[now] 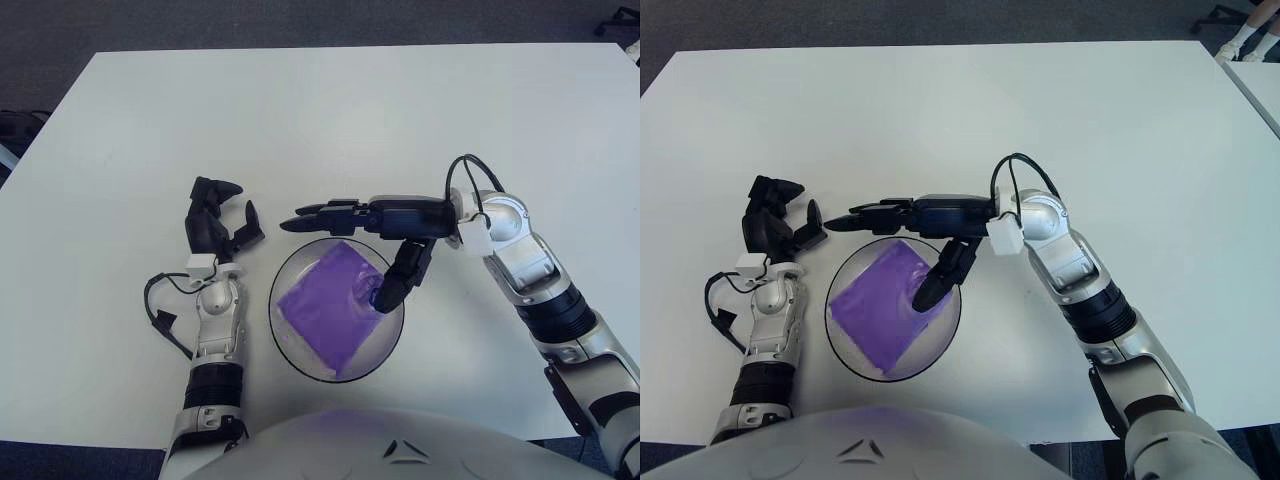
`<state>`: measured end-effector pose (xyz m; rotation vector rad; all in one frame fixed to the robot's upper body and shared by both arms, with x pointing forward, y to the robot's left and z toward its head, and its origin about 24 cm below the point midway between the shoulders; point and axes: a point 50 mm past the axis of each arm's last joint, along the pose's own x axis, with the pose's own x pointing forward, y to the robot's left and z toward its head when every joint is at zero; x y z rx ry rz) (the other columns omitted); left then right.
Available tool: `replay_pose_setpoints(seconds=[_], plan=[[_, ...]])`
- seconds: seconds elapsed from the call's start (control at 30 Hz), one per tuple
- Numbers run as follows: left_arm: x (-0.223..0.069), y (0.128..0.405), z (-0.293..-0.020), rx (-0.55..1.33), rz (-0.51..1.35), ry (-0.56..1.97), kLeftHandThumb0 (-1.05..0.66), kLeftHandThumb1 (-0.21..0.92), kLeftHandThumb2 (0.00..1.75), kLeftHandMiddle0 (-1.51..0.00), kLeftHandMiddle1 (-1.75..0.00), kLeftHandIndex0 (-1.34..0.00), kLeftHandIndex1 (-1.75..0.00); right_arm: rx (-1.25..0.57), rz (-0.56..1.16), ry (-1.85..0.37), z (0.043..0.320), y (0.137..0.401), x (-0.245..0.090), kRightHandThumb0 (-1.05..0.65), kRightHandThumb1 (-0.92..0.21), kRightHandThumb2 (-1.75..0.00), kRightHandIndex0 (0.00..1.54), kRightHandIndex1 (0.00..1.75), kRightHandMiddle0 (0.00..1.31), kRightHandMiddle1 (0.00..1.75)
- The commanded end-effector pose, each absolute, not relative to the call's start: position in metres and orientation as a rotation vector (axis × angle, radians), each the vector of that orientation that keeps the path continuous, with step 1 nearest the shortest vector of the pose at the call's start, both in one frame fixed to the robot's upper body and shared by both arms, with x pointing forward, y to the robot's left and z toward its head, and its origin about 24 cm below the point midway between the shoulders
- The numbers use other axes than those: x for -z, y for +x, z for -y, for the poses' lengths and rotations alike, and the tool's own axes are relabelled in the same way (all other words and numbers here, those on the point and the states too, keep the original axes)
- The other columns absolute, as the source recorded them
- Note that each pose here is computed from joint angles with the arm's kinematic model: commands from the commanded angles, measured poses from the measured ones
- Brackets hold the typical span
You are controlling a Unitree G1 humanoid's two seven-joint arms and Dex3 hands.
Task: Put the tissue paper into the plate.
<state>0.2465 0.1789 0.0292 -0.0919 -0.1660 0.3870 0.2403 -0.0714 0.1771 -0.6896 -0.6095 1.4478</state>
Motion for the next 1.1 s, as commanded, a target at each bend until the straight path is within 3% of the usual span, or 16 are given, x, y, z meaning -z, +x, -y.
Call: replay_pose_setpoints(seconds=[0.0, 0.13, 0.33, 0.73, 0.8, 0.9, 1.0, 1.07], plan=[[0.033, 0.204, -0.178, -0.419, -0.143, -0.078, -0.01, 0.34, 1.19, -0.63, -1.42, -0.53, -1.75, -1.462, 0.598, -0.682, 0.074, 0.242, -0.181, -0.95, -0.83, -0.27, 0.00, 0.00, 0.00, 0.00], [0.033, 0.204, -0.178, -0.416, -0.141, -0.071, -0.01, 0.34, 1.20, -0.62, -1.42, -0.54, -1.75, -1.447, 0.588, -0.708, 0.074, 0.242, -0.180, -0.87, -0.64, -0.50, 0.00, 0.00, 0.00, 0.00], [0.033, 0.203, -0.178, -0.412, -0.144, -0.062, -0.01, 0.34, 1.20, -0.62, -1.43, -0.54, -1.75, -1.378, 0.550, -0.726, 0.072, 0.244, -0.167, -0.83, -0.56, -0.64, 0.00, 0.00, 0.00, 0.00], [0.032, 0.202, -0.176, -0.412, -0.137, -0.081, -0.01, 0.34, 1.20, -0.63, -1.42, -0.53, -1.75, -1.377, 0.533, -0.553, 0.089, 0.246, -0.195, -0.78, -0.61, -0.68, 0.00, 0.00, 0.00, 0.00], [0.032, 0.202, -0.176, -0.414, -0.140, -0.080, -0.01, 0.34, 1.20, -0.63, -1.42, -0.53, -1.75, -1.374, 0.510, -0.525, 0.089, 0.246, -0.192, -0.81, -0.69, -0.64, 0.00, 0.00, 0.00, 0.00], [0.032, 0.202, -0.176, -0.419, -0.145, -0.076, -0.01, 0.33, 1.20, -0.63, -1.43, -0.53, -1.75, -1.347, 0.485, -0.482, 0.091, 0.250, -0.189, -0.90, -0.85, -0.75, 0.00, 0.00, 0.00, 0.00], [0.032, 0.202, -0.176, -0.424, -0.149, -0.073, -0.01, 0.34, 1.20, -0.63, -1.43, -0.53, -1.75, -1.255, 0.531, -0.465, 0.093, 0.254, -0.186, -0.92, -0.90, -0.83, 0.00, 0.00, 0.00, 0.00], [0.032, 0.203, -0.176, -0.426, -0.147, -0.078, -0.01, 0.33, 1.20, -0.63, -1.43, -0.53, -1.75, -1.158, 0.601, -0.469, 0.094, 0.254, -0.183, -0.90, -0.91, -0.97, 0.00, 0.00, 0.00, 0.00]])
